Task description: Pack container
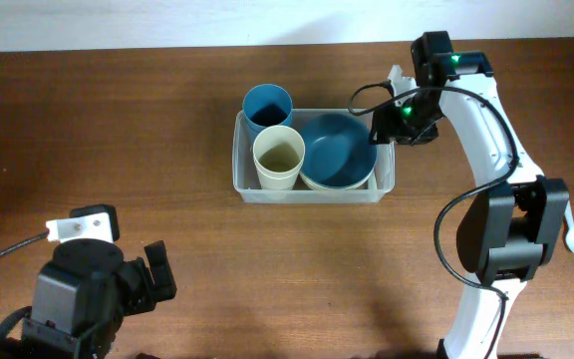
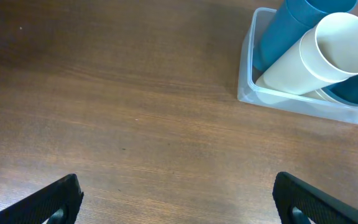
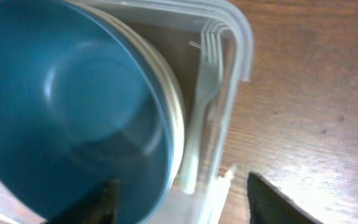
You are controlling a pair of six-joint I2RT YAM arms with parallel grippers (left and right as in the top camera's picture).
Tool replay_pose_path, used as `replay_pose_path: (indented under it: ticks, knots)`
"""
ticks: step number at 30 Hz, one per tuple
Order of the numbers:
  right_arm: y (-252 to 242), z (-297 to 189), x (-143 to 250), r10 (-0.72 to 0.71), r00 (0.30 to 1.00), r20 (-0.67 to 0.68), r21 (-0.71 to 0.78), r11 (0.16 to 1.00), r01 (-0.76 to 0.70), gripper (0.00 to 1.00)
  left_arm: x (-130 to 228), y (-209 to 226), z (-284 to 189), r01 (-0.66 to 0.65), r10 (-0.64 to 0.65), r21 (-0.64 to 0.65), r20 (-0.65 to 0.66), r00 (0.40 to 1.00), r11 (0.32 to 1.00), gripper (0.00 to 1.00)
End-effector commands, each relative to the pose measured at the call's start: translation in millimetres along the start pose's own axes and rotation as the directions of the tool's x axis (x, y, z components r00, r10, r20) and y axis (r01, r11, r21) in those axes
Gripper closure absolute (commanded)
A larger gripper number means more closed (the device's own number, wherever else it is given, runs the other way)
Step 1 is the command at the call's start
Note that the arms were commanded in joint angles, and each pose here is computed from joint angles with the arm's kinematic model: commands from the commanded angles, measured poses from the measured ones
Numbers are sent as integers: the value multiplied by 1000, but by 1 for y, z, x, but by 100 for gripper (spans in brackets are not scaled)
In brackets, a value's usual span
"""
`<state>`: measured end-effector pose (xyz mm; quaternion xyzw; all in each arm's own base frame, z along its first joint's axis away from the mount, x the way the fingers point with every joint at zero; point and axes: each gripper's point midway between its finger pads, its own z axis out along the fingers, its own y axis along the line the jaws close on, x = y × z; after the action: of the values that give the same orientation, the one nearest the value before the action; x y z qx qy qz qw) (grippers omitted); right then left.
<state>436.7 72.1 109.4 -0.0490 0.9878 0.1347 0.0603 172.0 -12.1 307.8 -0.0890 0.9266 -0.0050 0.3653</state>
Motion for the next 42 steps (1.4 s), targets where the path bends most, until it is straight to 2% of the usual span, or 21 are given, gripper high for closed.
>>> replay_pose_path:
  ticks: [1,3,8,12,15,25,32,36,42]
  knots:
    - [-27,-5,3,17,1000,-16,82,997,-15,18,0,2,0,11,-11,-12,3,1000,1000,0]
    - [-38,-17,3,-13,1000,-17,85,996,15,1,0,2,0,11,-11,-12,3,1000,1000,0]
    - [-72,-65,3,-44,999,13,101,994,42,1,0,2,0,11,-11,-12,4,1000,1000,0]
    - [-119,-115,6,34,995,90,142,989,-46,1,0,2,0,11,-11,-12,3,1000,1000,0]
    - [-152,-127,21,77,993,93,161,983,-91,1,0,2,0,11,-11,-12,3,1000,1000,0]
    - [-263,-122,68,182,975,128,197,959,-205,1,0,2,0,11,-11,-12,3,1000,1000,0]
    - [-305,-108,98,174,974,142,185,962,-199,1,0,2,0,11,-11,-12,3,1000,1000,0]
    - [-321,-90,118,199,976,87,229,950,-214,1,0,2,0,11,-11,-12,3,1000,1000,0]
    - [-350,-71,155,243,969,-47,404,892,-205,1,0,2,0,11,-11,-12,3,1000,1000,0]
